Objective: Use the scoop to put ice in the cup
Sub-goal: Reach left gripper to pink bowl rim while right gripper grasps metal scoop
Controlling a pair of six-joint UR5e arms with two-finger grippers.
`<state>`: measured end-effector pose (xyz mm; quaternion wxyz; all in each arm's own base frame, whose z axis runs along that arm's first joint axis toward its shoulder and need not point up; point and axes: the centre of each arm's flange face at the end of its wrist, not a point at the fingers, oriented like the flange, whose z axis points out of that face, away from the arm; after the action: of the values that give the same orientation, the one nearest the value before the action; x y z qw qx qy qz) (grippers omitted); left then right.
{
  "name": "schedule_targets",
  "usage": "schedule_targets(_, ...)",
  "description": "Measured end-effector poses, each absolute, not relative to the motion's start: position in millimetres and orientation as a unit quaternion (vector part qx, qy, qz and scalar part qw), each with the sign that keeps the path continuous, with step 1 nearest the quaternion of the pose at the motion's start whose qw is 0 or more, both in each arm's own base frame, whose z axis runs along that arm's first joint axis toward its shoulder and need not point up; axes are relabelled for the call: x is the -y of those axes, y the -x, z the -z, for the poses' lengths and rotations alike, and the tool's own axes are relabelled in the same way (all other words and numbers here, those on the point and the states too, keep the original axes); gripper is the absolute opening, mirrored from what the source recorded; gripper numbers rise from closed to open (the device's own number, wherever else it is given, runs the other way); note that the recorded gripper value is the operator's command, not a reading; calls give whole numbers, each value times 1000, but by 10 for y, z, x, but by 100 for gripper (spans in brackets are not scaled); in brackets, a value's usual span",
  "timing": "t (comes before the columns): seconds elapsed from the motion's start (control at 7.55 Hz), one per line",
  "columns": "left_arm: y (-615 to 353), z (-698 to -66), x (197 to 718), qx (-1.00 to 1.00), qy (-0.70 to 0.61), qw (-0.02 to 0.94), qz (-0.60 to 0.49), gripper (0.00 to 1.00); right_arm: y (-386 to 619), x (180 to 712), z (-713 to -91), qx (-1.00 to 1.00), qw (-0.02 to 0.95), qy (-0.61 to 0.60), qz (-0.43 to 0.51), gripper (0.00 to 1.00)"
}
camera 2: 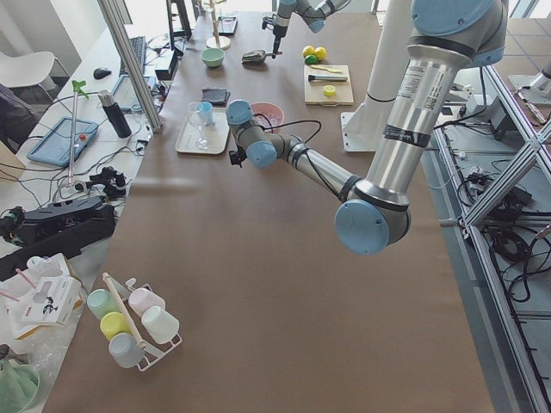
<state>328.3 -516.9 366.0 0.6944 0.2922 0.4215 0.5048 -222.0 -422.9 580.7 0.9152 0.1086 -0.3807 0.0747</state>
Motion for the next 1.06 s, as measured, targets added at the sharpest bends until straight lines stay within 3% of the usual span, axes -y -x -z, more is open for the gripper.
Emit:
schedule_targets(0.13, -3570, -3537, 5164, -408, -306, 677, -530, 99, 2200, 4191, -5911, 379, 916, -108, -73, 60)
schedule_targets(0.26, -3845, -3377, 5193, -379, -333, 655, -562, 99, 2184, 4168, -5976, 378, 917, -107, -73, 7)
schedule_targets(0.4, -4064, -3218, 5264, -356, -352, 642, -580, 99, 2180, 4150, -5996, 379, 917, -103, -73, 0)
schedule_targets(1.06, -4840, -3024, 5548, -325, -360, 634, -602, 99, 2139, 4078, -5969, 379, 918, -101, -51, 0)
